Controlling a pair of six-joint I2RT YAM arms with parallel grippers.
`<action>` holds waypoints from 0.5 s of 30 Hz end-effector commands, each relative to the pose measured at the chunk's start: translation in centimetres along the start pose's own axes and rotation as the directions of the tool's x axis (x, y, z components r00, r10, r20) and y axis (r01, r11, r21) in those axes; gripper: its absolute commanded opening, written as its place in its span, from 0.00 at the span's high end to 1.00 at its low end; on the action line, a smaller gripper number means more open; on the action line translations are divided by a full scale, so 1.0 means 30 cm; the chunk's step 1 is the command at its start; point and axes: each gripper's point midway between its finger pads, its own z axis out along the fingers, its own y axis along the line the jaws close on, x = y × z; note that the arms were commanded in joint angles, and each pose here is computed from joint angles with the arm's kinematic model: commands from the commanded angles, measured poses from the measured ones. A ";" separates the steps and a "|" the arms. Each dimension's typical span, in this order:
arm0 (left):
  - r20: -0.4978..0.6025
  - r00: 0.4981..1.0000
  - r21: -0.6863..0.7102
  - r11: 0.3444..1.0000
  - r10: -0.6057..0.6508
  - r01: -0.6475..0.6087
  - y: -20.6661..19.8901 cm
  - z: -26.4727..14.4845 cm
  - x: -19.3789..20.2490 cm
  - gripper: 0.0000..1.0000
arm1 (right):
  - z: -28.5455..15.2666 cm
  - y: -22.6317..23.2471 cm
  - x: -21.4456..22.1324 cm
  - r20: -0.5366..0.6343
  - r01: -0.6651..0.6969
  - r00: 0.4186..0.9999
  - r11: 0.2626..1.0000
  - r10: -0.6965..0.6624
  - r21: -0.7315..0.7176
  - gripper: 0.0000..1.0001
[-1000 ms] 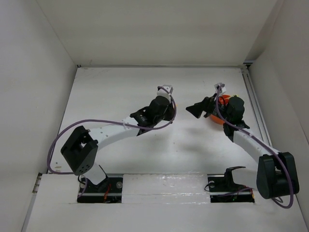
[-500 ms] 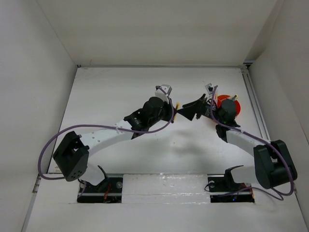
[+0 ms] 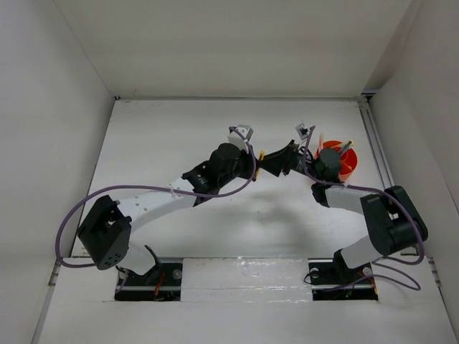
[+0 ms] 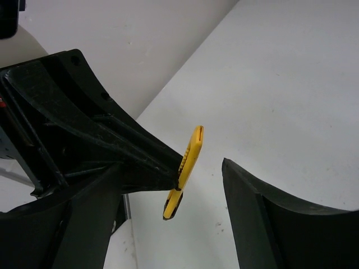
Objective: Sort the stationery into containers
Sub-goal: Place the stationery in the storage box.
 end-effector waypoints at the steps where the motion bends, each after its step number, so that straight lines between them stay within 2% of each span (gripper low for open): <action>1: 0.053 0.999 0.092 0.996 -0.001 -0.004 -0.076 -0.040 -0.055 1.00 | 0.045 0.108 -0.101 0.095 0.104 0.991 0.987 -0.093 -0.119 0.24; 5: 0.058 0.998 0.083 0.997 -0.001 -0.004 -0.071 -0.039 -0.058 1.00 | 0.029 0.111 -0.125 0.122 0.102 0.989 0.987 -0.087 -0.124 0.24; 15: 0.059 0.998 0.062 0.998 0.000 -0.003 -0.057 -0.038 -0.056 1.00 | -0.003 0.072 -0.148 0.114 0.127 0.986 0.990 -0.121 -0.052 0.16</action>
